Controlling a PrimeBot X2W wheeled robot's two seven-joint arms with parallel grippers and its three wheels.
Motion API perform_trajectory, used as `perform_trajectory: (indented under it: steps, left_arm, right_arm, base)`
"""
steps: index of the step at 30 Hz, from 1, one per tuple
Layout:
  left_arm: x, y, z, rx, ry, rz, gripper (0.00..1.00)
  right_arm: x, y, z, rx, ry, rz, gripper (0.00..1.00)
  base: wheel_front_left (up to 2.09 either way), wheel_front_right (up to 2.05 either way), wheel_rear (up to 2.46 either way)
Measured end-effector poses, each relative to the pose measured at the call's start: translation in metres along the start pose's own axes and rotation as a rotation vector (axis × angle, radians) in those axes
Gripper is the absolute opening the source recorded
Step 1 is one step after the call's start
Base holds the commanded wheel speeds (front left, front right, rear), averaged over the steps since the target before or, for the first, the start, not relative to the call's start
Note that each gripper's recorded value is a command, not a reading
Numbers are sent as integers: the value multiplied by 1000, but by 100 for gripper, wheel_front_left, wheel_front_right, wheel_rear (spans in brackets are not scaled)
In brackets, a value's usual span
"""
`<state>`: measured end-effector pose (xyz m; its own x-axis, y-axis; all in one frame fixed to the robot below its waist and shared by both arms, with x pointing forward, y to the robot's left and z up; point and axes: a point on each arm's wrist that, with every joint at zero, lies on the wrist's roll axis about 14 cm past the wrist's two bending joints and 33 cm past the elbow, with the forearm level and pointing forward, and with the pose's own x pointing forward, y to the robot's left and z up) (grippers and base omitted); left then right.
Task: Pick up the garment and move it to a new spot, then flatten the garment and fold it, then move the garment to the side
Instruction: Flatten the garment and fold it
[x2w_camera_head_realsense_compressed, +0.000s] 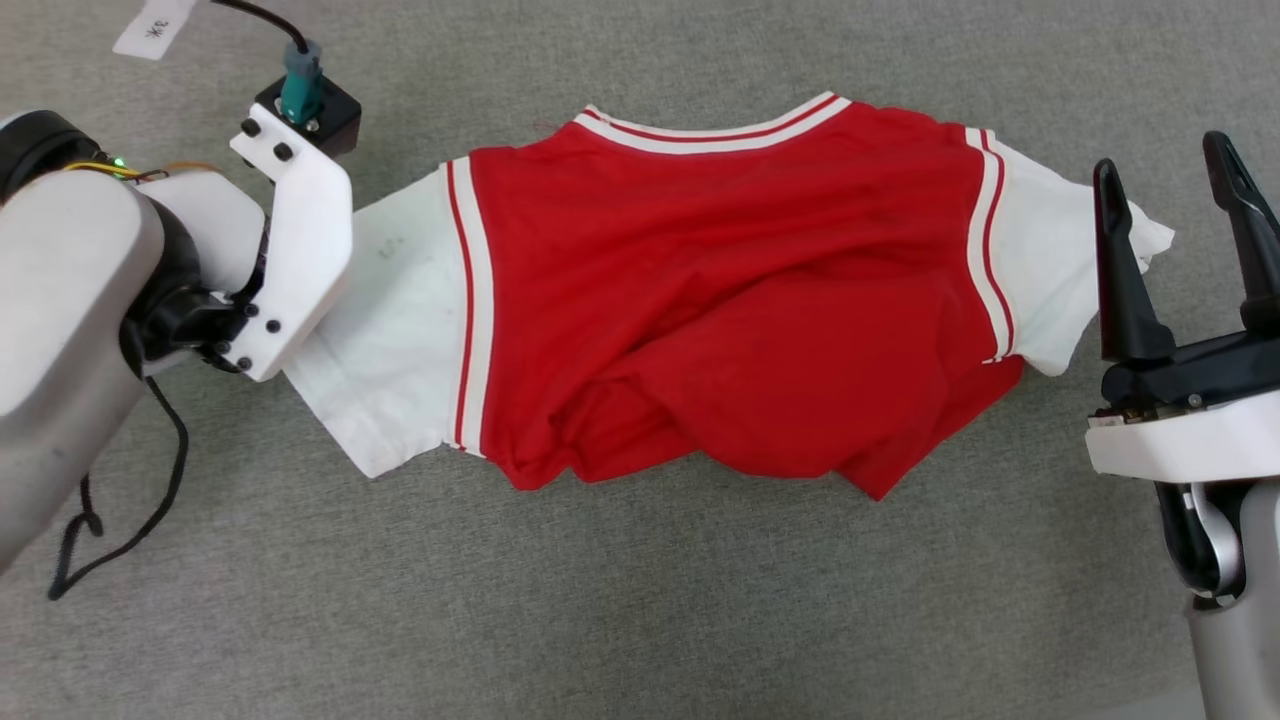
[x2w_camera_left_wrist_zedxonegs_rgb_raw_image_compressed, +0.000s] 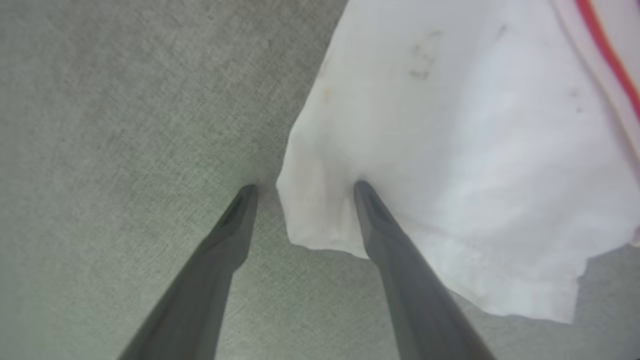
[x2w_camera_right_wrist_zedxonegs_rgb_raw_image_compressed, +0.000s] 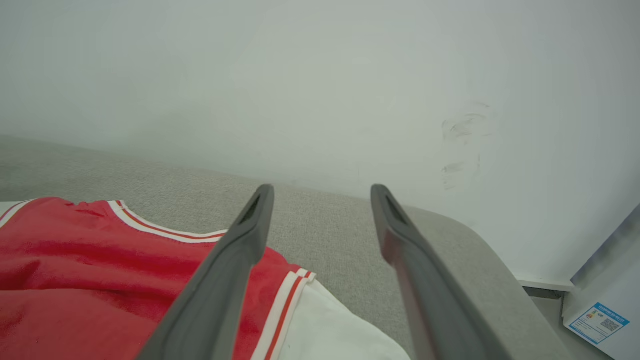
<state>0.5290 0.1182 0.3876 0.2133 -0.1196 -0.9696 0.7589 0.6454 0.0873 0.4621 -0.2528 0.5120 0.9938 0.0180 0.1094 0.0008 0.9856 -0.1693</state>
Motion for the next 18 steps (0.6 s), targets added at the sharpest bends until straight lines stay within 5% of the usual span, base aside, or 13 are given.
perform_trajectory:
  steps: [4,5,10,18]
  left_arm:
    - [14,-3,-4,11,24,-33,96]
    - [16,-3,-3,8,19,-40,0]
    - [11,-12,3,-4,-61,-83,0]
    - [-25,-10,9,56,-168,-32,0]
  right_arm:
    - [2,-3,-8,-2,21,-4,100]
    - [4,-4,-8,-3,18,-7,100]
    - [11,-13,6,-27,-23,-17,100]
    - [40,-46,76,-248,-149,3,100]
  base:
    - [0,0,0]
    - [0,0,0]
    - [0,0,0]
    - [0,0,0]
